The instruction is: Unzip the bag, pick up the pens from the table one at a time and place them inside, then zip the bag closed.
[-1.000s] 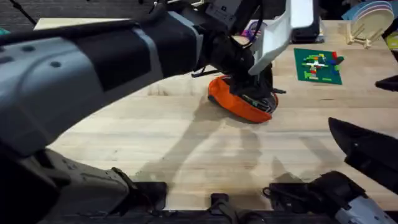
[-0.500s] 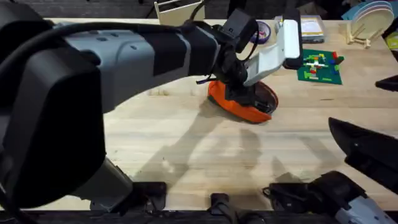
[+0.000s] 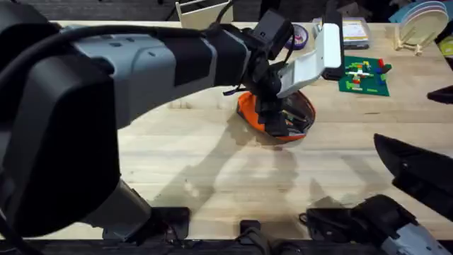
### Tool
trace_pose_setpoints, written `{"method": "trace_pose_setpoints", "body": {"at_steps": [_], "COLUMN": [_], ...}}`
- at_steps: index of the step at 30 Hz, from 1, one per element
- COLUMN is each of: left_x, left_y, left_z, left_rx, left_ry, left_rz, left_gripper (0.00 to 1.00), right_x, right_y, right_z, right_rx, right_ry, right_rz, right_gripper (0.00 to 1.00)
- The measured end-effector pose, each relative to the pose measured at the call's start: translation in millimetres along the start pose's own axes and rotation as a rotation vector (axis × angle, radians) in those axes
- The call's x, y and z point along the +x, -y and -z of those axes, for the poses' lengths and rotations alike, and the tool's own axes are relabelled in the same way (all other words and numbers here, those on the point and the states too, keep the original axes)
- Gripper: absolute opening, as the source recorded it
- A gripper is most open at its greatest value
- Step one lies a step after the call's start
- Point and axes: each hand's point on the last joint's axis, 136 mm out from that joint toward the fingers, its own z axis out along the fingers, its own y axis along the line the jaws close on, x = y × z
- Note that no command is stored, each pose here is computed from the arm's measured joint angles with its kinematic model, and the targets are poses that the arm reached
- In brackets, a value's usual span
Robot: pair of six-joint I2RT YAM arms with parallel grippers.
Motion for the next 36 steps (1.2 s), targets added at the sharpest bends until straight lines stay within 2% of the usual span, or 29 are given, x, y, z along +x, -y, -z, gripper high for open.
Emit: {"method": "trace_pose_setpoints", "body": {"at_steps": [7, 11, 18, 19, 25, 26, 30, 33, 35, 36], "left_x": [-0.3, -3.4, -12.2, -8.6, 7.8, 18.1, 30.7, 42.1, 63.2, 65.5], "left_y": [-0.1, -3.8, -15.3, -16.8, -18.8, -20.0, -21.6, -16.3, -6.2, -5.8], "left_z": [0, 9, 66, 86, 114, 130, 152, 166, 184, 188], "left_rx": [-0.001, -0.023, -0.12, -0.146, -0.176, -0.196, -0.221, -0.212, -0.165, -0.163], "left_ry": [0.0, 0.009, 0.042, 0.04, 0.018, 0.007, 0.011, 0.012, 0.043, 0.056], "left_rz": [0.0, 0.001, 0.015, 0.038, 0.103, 0.142, 0.189, 0.197, 0.176, 0.168], "left_gripper": [0.992, 0.992, 0.992, 0.992, 0.992, 0.992, 0.992, 0.992, 0.992, 0.992], "right_x": [0, 0, 0, 0, 0, 0, 0, 0, 0, 0], "right_y": [0, 0, 0, 0, 0, 0, 0, 0, 0, 0], "right_z": [0, 0, 0, 0, 0, 0, 0, 0, 0, 0], "right_rx": [0.0, 0.0, 0.0, 0.0, 0.0, 0.0, 0.0, 0.0, 0.0, 0.0], "right_ry": [0.0, 0.0, 0.0, 0.0, 0.0, 0.0, 0.0, 0.0, 0.0, 0.0], "right_rz": [0.0, 0.0, 0.0, 0.0, 0.0, 0.0, 0.0, 0.0, 0.0, 0.0], "right_gripper": [0.998, 0.998, 0.998, 0.998, 0.998, 0.998, 0.998, 0.998, 0.998, 0.998]}}
